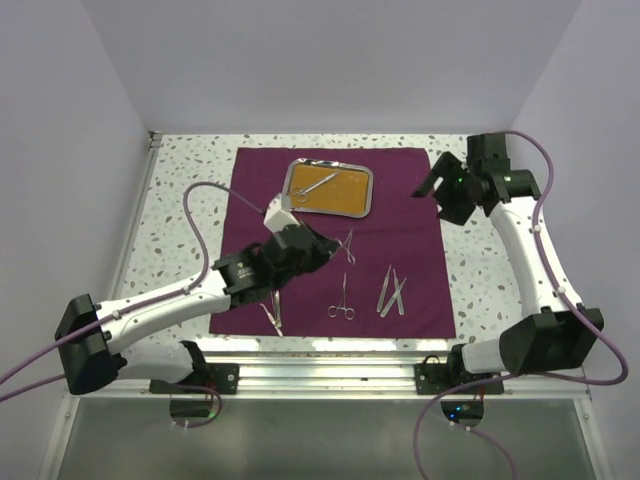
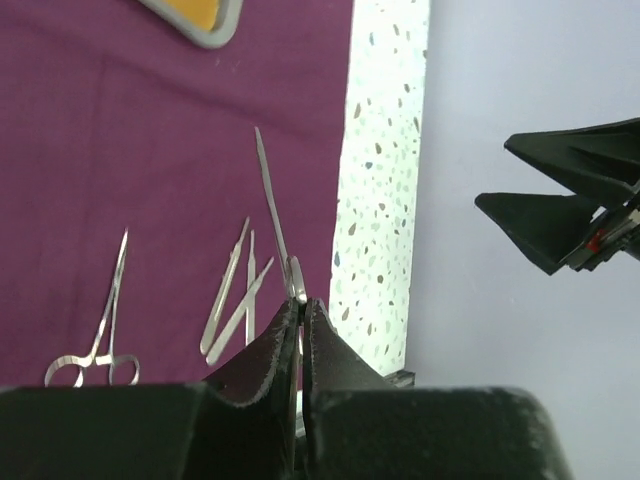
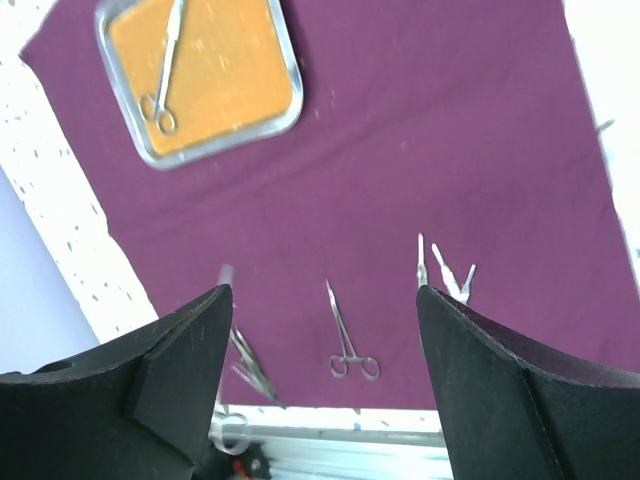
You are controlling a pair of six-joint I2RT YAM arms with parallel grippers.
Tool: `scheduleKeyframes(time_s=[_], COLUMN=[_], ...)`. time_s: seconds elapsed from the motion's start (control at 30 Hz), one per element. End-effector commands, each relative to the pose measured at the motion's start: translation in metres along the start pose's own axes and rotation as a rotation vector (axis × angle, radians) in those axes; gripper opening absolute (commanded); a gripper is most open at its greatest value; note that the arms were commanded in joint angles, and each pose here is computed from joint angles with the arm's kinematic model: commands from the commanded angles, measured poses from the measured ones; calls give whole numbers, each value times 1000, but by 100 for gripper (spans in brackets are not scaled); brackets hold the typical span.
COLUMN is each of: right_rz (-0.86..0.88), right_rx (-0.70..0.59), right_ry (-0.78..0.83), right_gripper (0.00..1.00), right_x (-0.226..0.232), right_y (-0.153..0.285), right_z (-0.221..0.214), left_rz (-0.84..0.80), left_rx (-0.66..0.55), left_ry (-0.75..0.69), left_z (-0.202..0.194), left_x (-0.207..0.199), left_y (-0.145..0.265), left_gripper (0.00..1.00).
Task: Open and lay out the surgical kit
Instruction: Place the medical item in the surgical kit.
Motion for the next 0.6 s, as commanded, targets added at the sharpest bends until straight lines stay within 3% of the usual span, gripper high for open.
scheduleKeyframes(time_s=[0.0,0.07,0.1,0.13,0.3,0.43,0.57], right_rz=[50,58,56,57,61,56,58], right_rx=[43,44,47,54,35,17,6], right_ry=[-44,-32,-26,-16,51,114,137], right_gripper=[78,78,78,78,78,79,79], right_x=[6,7,6,7,10,12,12], right_y=[5,10,10,12,30,42,49], right_z=[-19,-27,-31,-35,-48,-55,-59], left_rz=[109,106,145,135,144,97,90], left_rx=[-275,-281,-353,-378,-481,-535,-515], left_ry=[185,257,221,296,231,300,285], left_z=[2,-24,-25,-29,-62,-70,-81], left_x=[24,26,41,39,75,96,105], left_y=[8,17,18,20,27,32,35], left_gripper=[0,0,0,0,0,0,0])
Point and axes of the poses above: each gripper's point midway between its finger pads, its own y axis back along the fingers, its own x axis along the line the jaws close on, z = x × y, the point moved 3 cm from there along y, back along the fingers, and after that the axes turned 11 degrees about y, right-handed, at the moved point
